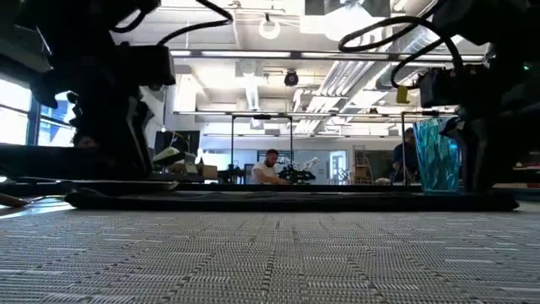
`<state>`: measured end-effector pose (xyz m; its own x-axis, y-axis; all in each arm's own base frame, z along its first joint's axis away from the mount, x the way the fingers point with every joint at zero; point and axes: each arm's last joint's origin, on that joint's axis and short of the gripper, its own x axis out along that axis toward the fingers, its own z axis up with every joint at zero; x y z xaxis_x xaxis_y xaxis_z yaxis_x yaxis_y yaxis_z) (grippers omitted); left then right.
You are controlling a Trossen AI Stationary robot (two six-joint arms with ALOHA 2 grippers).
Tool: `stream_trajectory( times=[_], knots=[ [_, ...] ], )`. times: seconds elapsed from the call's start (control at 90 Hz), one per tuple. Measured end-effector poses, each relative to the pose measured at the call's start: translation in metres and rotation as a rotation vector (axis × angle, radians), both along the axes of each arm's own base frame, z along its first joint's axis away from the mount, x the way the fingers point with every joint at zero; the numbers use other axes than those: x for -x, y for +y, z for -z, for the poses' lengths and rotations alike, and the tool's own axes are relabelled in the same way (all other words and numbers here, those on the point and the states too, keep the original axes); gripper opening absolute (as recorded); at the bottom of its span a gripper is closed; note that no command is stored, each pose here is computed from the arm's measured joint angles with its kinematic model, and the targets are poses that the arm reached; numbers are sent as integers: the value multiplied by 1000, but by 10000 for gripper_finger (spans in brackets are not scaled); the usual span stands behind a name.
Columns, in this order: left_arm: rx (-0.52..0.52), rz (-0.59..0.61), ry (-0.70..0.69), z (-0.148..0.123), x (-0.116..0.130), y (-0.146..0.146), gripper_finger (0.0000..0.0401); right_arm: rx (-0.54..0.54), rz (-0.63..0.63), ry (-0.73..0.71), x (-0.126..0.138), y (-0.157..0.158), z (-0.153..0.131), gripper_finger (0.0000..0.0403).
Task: Set table place
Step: Fold the black napkin
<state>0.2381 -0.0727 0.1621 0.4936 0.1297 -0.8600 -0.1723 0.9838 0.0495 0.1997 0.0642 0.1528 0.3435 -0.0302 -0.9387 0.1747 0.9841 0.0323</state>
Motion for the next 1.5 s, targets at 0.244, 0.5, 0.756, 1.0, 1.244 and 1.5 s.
stream_trajectory(
  times=[0.244, 0.5, 0.756, 1.0, 1.244, 1.5],
  knots=[
    [6, -5, -48, -6, -2, 1, 131, 49, -28, -28, -3, -1, -2, 105],
    [-2, -43, -92, -9, -10, 16, 158, 59, -32, -5, -1, -2, -2, 189],
    [-38, 63, -130, -16, -19, 19, 202, 90, -42, 118, -1, -1, -27, 246],
    [-17, 116, -66, -22, -14, 4, 209, 79, -148, -10, -12, 7, -32, 249],
    [6, 111, 48, -14, 8, -24, 205, 112, -178, -16, -4, 7, -3, 249],
    [-53, 129, 64, -7, 10, -33, 191, 114, -173, -33, 0, 5, 9, 249]
  ],
)
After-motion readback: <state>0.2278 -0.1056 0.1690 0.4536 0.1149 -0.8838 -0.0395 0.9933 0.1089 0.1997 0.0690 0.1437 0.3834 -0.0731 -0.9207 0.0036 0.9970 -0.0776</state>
